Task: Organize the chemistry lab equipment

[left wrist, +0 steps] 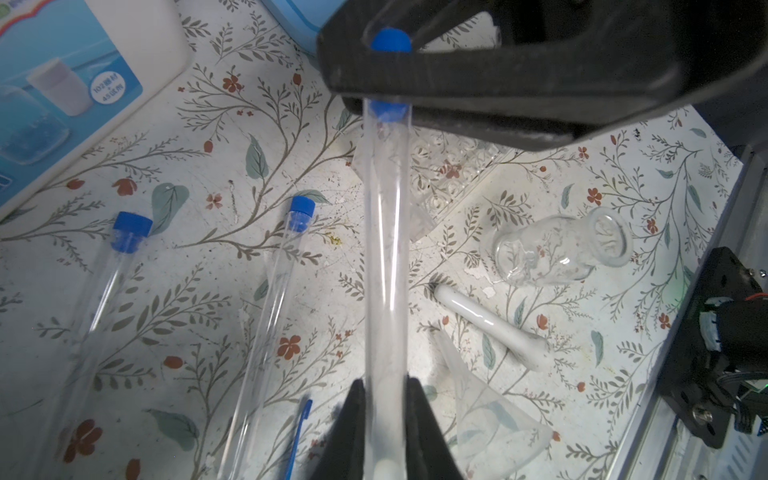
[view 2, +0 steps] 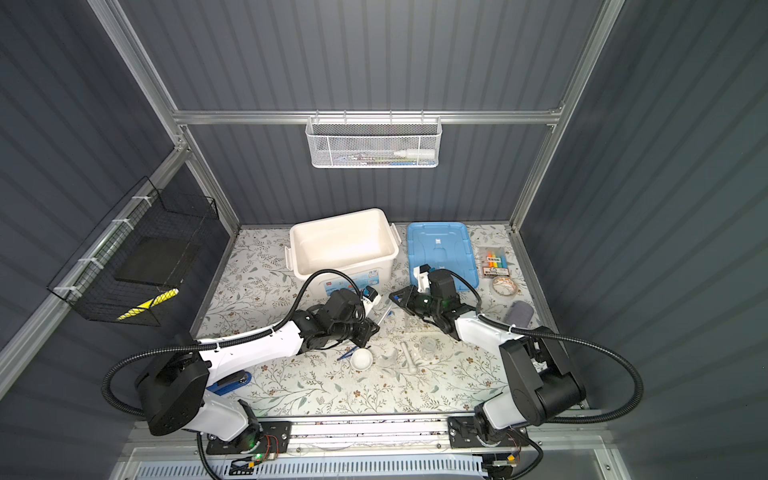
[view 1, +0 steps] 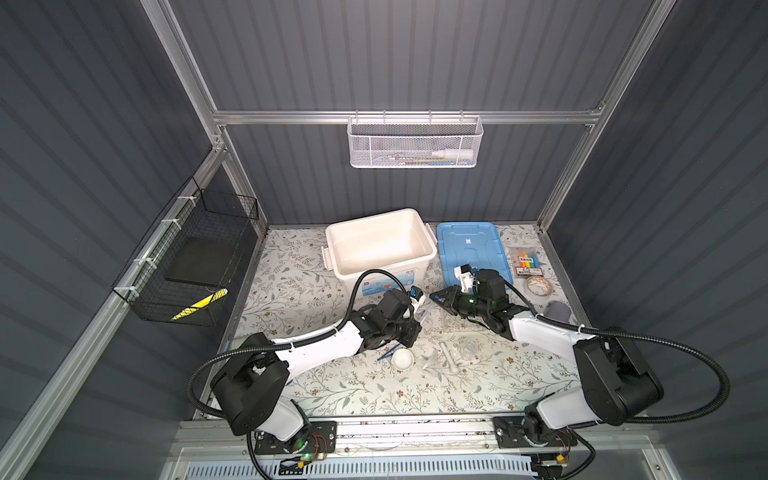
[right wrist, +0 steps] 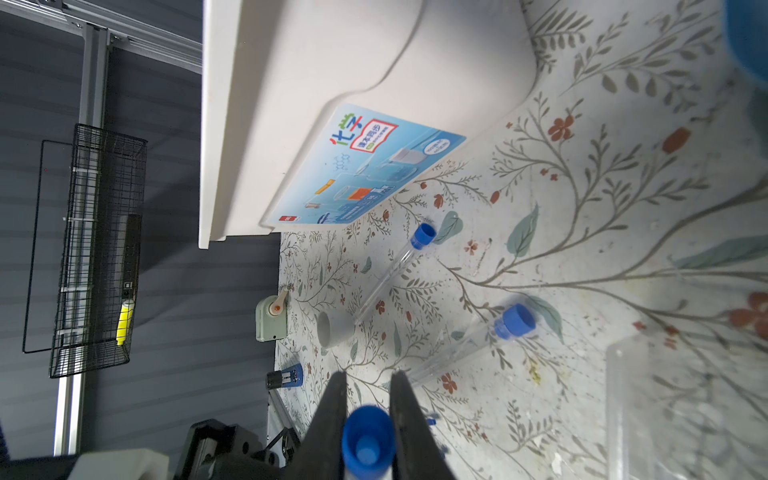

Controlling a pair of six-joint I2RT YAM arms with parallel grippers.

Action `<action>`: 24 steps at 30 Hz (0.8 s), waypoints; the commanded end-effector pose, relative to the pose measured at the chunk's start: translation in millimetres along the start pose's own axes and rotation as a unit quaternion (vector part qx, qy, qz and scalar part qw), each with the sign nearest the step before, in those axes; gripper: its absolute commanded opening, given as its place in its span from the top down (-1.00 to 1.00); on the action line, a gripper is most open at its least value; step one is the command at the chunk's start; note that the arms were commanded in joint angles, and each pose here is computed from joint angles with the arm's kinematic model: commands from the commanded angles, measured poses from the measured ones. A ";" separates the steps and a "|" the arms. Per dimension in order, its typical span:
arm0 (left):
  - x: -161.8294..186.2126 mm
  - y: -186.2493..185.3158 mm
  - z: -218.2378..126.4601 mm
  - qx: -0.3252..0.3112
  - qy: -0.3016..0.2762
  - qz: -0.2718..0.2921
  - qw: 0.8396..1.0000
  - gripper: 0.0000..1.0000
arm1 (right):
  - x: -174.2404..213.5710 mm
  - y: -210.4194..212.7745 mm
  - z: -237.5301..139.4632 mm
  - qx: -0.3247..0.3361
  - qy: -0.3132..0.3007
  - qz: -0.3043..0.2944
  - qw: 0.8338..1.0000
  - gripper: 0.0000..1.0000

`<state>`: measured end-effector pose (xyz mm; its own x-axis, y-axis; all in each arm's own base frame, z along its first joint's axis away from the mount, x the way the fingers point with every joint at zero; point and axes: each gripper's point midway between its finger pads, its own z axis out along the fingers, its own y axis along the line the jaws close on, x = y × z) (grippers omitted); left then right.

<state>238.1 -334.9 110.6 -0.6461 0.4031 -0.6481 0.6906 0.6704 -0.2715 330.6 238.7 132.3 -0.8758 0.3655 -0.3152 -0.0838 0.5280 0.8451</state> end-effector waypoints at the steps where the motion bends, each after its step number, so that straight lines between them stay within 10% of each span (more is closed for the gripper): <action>1: -8.0 -4.2 1.2 0.001 -0.002 -0.004 1.000 0.52 | -2.4 2.4 -4.3 -0.002 -0.010 -0.006 1.000 0.71; 12: -32.6 9.2 -22.8 -0.049 -0.056 -0.027 0.997 -0.19 | -21.4 4.3 -29.9 0.056 -0.069 -0.048 0.995 0.74; 24: -23.1 41.8 -38.4 -0.125 -0.067 -0.080 0.987 -0.56 | -65.1 27.0 -86.3 0.175 -0.192 -0.186 0.948 0.73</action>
<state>268.4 -309.4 151.7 -0.6407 0.2314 -0.7321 0.5403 0.8134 -0.2157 341.5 178.5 206.8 -0.6344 0.3884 -0.6684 -0.1487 0.7871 0.5986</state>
